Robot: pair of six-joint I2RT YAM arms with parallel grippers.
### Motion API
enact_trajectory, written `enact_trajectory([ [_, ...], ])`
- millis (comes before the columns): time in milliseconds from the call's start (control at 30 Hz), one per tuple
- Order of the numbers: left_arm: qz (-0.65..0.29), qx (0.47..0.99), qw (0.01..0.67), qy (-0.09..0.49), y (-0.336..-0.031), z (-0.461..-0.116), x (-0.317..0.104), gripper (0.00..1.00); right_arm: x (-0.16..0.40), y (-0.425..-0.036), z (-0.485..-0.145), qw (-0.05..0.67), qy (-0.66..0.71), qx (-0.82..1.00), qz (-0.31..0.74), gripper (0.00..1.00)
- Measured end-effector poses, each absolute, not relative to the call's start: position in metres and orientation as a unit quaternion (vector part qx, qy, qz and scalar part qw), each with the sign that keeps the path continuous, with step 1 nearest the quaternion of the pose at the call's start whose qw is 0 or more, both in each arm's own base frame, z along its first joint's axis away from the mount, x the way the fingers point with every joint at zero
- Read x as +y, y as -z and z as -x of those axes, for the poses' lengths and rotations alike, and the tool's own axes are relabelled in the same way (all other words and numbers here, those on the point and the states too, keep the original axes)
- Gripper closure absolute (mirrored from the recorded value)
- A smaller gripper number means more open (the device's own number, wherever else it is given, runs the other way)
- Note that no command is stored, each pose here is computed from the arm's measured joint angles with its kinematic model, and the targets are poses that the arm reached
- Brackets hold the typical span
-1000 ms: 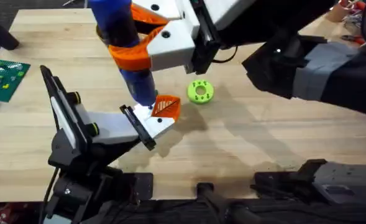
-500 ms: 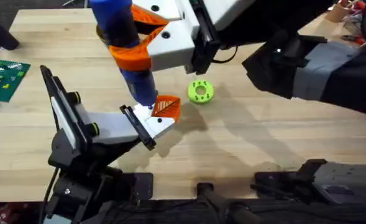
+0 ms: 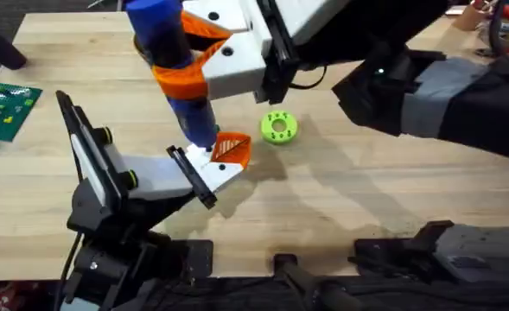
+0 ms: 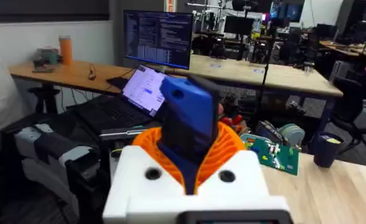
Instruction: Pick up the gripper from the table and insert it into the empty holder that is missing its gripper. Then pick up a screw, insert it into the mounting hole, and use the screwdriver to tighten it. Finally, clean up the table by picking up the vegetable and placing it into the bucket.
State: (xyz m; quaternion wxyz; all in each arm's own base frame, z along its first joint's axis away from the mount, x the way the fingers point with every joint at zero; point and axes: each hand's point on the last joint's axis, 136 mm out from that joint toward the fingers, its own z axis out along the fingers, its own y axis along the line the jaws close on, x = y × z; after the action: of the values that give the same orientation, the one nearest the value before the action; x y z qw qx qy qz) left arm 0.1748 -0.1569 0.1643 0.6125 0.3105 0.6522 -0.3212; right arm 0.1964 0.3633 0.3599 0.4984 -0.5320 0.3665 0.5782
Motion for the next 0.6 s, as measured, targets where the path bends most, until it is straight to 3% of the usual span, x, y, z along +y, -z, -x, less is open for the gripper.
enact_trajectory([
  [600, -0.311, 0.652, 0.612, 0.321, -0.1643, -0.1747, -0.157, 0.992, 0.3634, -0.3598, -0.1964, 0.495, -0.581, 0.369, 0.53, 0.941],
])
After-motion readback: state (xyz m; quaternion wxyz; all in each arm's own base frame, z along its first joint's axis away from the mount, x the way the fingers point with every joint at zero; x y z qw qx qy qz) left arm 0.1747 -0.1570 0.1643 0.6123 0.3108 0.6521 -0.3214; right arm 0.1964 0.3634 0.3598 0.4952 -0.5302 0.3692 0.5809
